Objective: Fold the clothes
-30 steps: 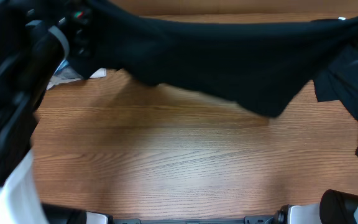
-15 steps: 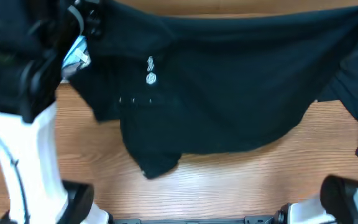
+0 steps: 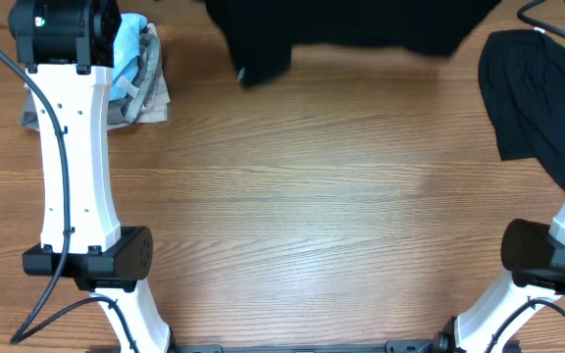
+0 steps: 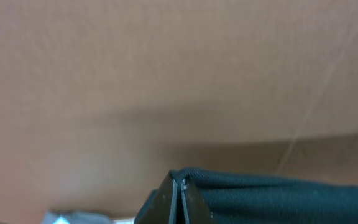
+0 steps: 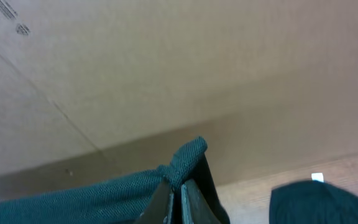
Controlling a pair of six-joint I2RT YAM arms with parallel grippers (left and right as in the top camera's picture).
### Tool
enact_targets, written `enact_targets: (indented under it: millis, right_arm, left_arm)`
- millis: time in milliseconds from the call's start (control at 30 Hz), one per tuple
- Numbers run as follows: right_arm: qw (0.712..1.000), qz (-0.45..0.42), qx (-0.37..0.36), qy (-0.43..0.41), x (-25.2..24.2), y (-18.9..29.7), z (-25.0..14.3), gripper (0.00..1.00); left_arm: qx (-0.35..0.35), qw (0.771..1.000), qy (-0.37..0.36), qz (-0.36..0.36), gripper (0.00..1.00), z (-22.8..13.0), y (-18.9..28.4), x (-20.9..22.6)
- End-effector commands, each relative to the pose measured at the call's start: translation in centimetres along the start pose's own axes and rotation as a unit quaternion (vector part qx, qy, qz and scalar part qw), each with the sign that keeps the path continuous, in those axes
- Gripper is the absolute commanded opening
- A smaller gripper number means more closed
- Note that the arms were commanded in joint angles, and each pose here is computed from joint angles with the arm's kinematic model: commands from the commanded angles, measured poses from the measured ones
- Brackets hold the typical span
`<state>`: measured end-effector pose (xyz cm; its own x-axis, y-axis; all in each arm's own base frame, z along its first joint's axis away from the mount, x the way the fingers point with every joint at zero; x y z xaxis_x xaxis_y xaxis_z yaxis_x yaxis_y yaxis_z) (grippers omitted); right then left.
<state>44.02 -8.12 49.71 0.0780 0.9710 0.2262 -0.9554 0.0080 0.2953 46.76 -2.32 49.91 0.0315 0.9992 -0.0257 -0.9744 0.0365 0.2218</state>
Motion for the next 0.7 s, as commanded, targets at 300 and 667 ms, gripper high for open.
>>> enact_targets:
  millis: [300, 667]
  right_arm:
    - [0.977, -0.039, 0.203, -0.041, -2.7, -4.4, -8.8, 0.04]
    - [0.902, -0.068, 0.42, -0.069, -2.9, -0.3, -15.2, 0.04]
  left_arm:
    - [0.234, 0.972, 0.01, 0.016, 0.04, -8.2, 0.2, 0.8]
    - [0.421, 0.904, 0.048, -0.057, 0.04, -13.5, 3.6, -0.9]
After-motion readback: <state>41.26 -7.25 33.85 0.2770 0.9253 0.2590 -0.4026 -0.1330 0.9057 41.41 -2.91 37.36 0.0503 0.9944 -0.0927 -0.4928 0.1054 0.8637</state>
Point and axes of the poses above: each gripper's point midway between its finger pads, its own y axis back along the fingers, its own x axis along the line the jaws close on, z = x × y, the point moved 8 cm from there along y, back along the fingers, and after that the axes turned 3 degrees about y, right-handed, at the moved point
